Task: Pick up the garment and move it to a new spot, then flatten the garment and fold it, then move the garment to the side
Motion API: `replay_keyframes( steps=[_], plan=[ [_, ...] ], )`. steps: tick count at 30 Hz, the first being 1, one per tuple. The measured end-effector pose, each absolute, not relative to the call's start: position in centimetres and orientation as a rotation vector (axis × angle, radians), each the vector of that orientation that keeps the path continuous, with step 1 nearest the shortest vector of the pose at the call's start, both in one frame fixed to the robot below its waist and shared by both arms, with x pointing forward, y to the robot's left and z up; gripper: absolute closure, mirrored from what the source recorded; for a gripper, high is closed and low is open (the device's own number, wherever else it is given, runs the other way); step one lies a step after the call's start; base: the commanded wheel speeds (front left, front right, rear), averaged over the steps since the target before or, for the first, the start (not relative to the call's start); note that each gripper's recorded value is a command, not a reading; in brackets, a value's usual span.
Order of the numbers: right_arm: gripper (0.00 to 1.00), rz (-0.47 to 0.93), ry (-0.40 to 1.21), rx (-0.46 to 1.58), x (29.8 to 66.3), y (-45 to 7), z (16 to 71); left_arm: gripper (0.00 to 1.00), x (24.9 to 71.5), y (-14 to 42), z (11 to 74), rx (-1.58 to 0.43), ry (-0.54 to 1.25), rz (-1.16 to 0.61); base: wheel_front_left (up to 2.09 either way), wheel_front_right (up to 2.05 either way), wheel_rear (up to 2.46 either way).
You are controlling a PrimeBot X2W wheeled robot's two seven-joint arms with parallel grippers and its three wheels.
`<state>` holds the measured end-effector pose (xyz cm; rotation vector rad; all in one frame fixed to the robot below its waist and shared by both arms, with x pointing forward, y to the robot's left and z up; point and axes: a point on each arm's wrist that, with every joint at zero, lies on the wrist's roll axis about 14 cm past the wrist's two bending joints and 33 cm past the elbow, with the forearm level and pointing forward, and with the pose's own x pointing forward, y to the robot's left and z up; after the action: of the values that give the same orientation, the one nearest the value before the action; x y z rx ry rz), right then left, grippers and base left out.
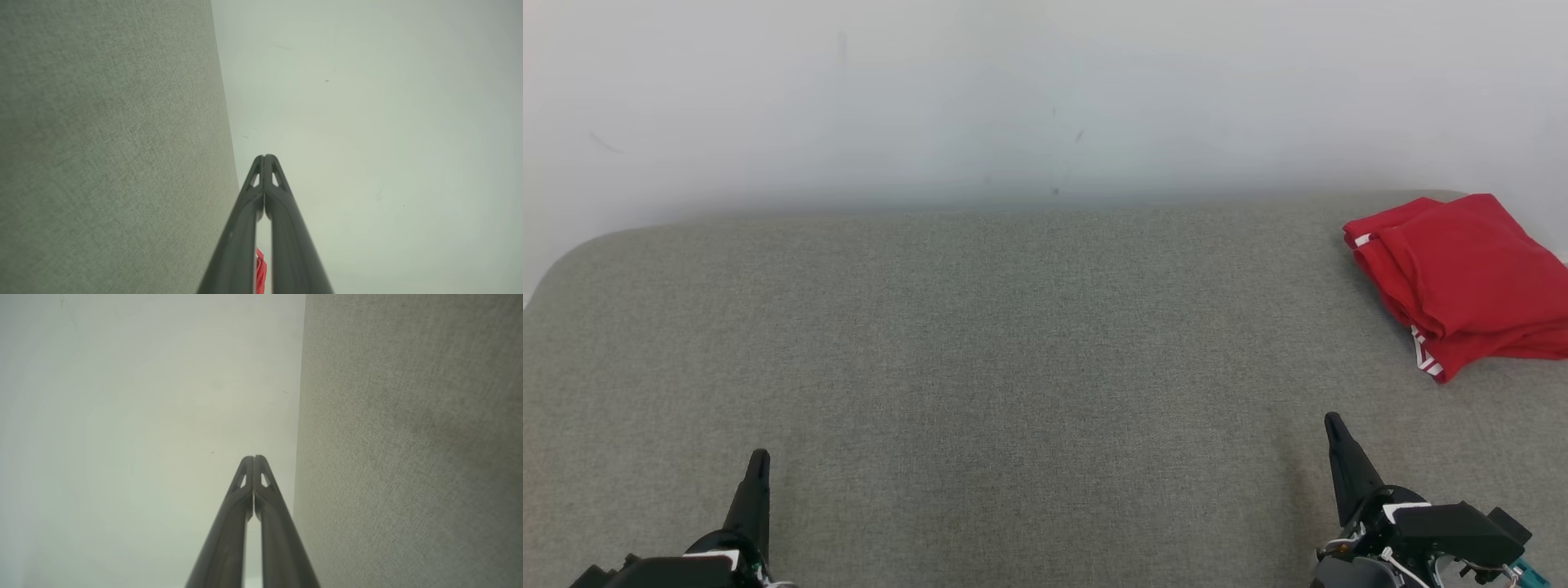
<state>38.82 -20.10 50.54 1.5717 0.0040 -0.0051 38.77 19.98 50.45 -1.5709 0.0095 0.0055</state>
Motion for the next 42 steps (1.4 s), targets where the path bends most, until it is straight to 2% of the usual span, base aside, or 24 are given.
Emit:
replay_keyframes(
  steps=[42],
  plan=[
    [1.0,-0.005,0.004,1.572,38.82,-20.08,50.55,1.0,38.79,19.97,50.47,-1.571,0.009,0.005,0.0,0.0,0.0]
  ],
)
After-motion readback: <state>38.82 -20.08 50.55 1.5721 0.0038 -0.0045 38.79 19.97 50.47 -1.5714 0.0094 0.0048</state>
